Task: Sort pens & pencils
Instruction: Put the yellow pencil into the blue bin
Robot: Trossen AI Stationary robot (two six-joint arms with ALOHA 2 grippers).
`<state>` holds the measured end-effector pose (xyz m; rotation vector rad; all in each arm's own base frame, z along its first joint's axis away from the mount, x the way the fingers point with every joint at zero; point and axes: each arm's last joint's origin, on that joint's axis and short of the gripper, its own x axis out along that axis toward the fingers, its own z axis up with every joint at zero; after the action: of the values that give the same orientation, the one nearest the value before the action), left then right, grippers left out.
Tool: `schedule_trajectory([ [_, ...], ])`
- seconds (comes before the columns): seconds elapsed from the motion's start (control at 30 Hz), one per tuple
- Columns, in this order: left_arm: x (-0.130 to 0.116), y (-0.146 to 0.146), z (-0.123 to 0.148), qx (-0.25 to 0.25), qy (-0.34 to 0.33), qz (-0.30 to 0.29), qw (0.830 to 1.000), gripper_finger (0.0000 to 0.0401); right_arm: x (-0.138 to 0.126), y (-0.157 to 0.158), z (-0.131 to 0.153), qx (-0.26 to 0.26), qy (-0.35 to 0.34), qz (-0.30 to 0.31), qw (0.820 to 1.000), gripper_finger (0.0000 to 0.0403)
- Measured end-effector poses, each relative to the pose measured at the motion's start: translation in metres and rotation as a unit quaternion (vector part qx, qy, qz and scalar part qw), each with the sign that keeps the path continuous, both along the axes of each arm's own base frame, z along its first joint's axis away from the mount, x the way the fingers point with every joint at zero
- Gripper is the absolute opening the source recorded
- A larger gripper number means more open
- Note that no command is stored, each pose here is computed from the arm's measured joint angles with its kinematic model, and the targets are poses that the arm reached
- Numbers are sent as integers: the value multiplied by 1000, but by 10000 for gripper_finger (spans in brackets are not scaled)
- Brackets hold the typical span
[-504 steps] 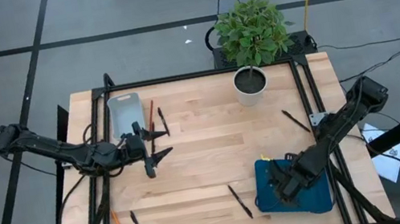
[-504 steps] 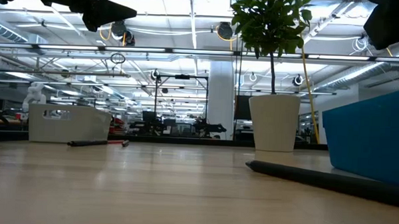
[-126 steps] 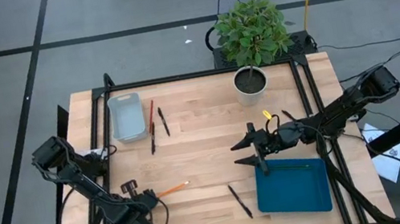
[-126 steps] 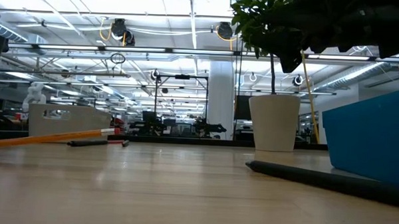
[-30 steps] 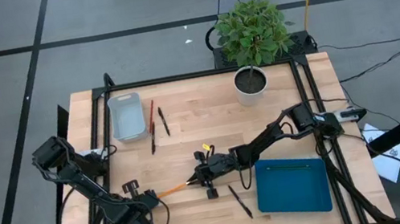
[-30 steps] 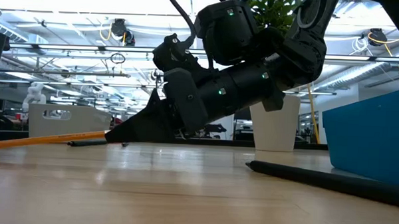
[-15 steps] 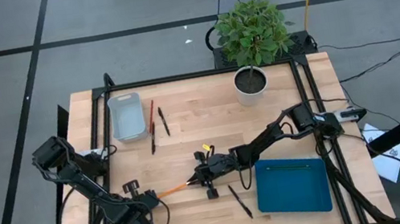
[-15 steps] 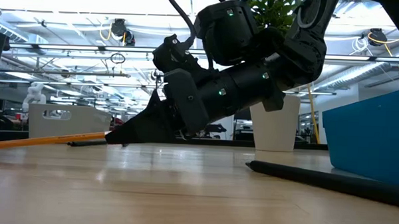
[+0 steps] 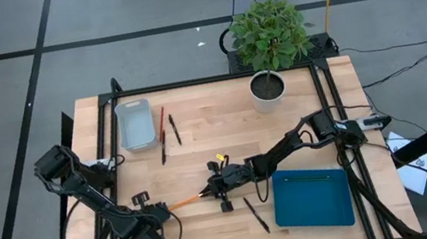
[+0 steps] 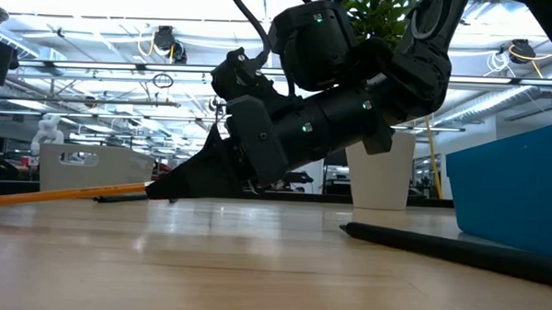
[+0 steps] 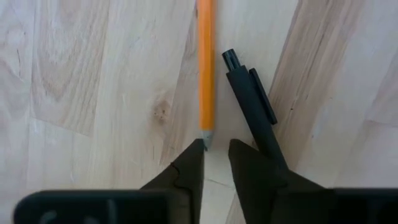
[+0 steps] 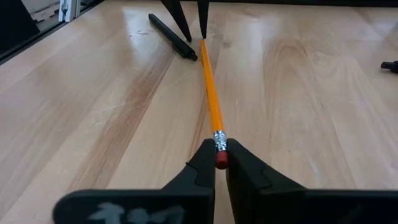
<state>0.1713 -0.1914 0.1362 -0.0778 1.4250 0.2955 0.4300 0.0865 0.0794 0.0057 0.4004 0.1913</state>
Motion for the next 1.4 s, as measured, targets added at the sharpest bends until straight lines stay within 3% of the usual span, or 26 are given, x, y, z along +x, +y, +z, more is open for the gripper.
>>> schedule_trajectory([
  [0.7,5,5,0,-4,6,22,1000,227,0,0,0,0,0,0,1000,6],
  [1.17,4,8,5,-14,17,5,1000,232,0,0,0,0,0,0,1000,6],
  [1.4,-4,17,43,-69,-29,14,997,232,0,0,0,6,4,-3,1000,6],
])
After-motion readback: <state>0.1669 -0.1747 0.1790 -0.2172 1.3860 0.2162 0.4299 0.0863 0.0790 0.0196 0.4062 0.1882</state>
